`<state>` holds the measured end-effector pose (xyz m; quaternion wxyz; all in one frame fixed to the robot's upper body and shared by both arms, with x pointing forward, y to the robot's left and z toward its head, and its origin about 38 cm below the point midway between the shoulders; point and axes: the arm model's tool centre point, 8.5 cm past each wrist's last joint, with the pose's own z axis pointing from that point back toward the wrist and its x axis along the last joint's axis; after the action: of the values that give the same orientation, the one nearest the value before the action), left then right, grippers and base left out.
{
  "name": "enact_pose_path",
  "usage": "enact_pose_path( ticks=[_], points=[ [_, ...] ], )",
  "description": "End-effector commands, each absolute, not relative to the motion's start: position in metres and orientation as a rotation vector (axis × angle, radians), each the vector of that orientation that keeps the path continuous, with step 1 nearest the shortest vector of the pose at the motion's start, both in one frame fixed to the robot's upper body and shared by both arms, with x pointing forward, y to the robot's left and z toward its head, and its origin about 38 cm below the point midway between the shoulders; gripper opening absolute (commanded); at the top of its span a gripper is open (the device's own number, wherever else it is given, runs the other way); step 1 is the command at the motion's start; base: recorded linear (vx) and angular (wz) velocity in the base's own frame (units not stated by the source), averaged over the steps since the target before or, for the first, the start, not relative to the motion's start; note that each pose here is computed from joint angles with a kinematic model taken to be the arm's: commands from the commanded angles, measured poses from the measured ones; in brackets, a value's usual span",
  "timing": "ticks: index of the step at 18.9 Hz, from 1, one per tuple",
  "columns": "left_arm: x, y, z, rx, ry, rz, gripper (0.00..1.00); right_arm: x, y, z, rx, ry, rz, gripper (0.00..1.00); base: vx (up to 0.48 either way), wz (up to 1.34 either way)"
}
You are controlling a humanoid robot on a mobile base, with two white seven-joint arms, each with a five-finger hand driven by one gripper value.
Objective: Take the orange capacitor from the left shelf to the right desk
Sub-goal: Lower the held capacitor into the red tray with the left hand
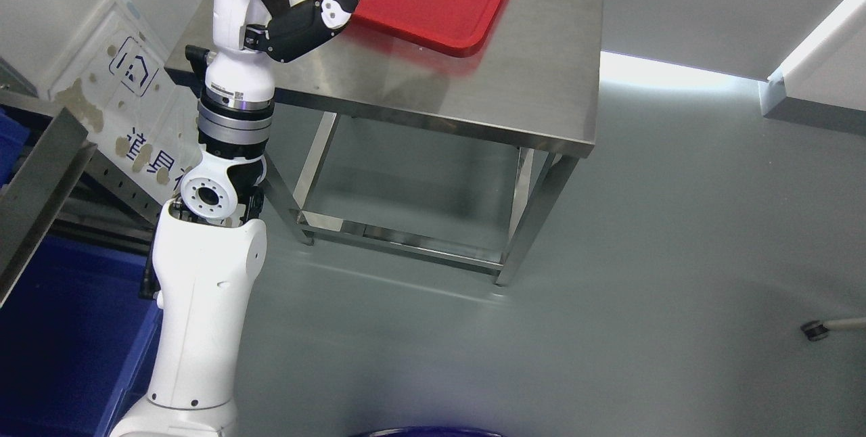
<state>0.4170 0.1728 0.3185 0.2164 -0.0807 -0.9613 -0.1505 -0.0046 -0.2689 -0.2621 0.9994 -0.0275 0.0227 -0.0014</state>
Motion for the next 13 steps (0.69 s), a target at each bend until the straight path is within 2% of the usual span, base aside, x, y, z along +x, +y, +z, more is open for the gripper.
enact_pose_path(
  ticks=[1,6,13],
  points=[
    [0.425,0.168,0.318,-0.231,-2.602,-0.46,0.03,0.008,-0.28,-0.262,-0.073,0.006,-0.007,1.0,0.29,0.0],
    [0.45,0.149,0.275,-0.273,-2.276,-0.496,0.03,0.008,-0.28,-0.262,-0.073,0.006,-0.007,1.0,0.296,0.0],
    [0.472,0.154,0.194,-0.181,-1.969,-0.526,0.03,0.008,-0.28,-0.262,-0.073,0.006,-0.007,1.0,0.206,-0.07]
  ],
)
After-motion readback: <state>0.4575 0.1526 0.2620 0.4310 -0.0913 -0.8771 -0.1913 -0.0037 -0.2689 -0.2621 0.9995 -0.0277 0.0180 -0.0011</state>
